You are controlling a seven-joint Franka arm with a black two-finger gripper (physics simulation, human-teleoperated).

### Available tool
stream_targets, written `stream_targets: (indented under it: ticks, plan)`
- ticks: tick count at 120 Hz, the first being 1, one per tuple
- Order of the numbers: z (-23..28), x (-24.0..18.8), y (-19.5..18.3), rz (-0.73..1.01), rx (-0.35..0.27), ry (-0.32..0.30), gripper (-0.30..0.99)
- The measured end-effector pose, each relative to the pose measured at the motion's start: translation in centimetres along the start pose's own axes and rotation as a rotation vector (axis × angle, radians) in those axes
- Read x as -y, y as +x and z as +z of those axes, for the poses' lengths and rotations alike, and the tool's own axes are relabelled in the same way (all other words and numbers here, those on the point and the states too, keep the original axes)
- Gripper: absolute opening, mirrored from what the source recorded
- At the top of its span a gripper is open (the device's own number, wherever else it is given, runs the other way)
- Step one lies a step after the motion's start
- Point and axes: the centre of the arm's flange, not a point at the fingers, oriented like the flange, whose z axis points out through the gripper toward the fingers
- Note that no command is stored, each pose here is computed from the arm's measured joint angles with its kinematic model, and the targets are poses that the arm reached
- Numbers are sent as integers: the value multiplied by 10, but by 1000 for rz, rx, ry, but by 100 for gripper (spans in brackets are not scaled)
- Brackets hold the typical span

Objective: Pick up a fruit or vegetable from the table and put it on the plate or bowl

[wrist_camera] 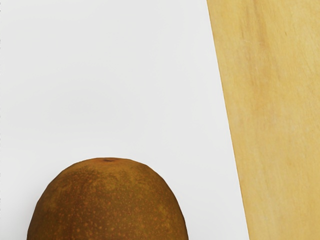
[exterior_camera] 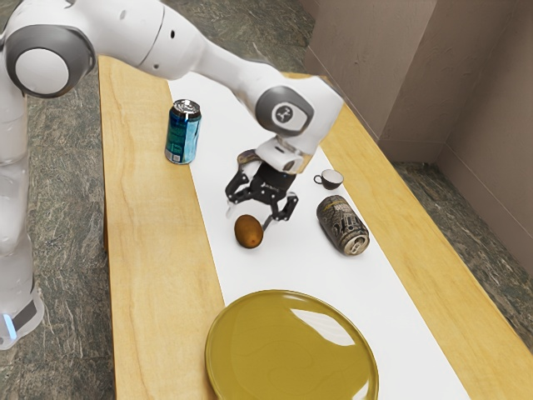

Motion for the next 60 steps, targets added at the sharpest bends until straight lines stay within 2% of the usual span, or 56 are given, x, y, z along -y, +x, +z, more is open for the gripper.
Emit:
stream_targets:
  ticks: [36,44,60]
  plan:
    - [18,15,-4,-32,2,6,66]
    - [19,18,-5,-41,4,13,59]
    - [20,21,-2,-61,14,24,34]
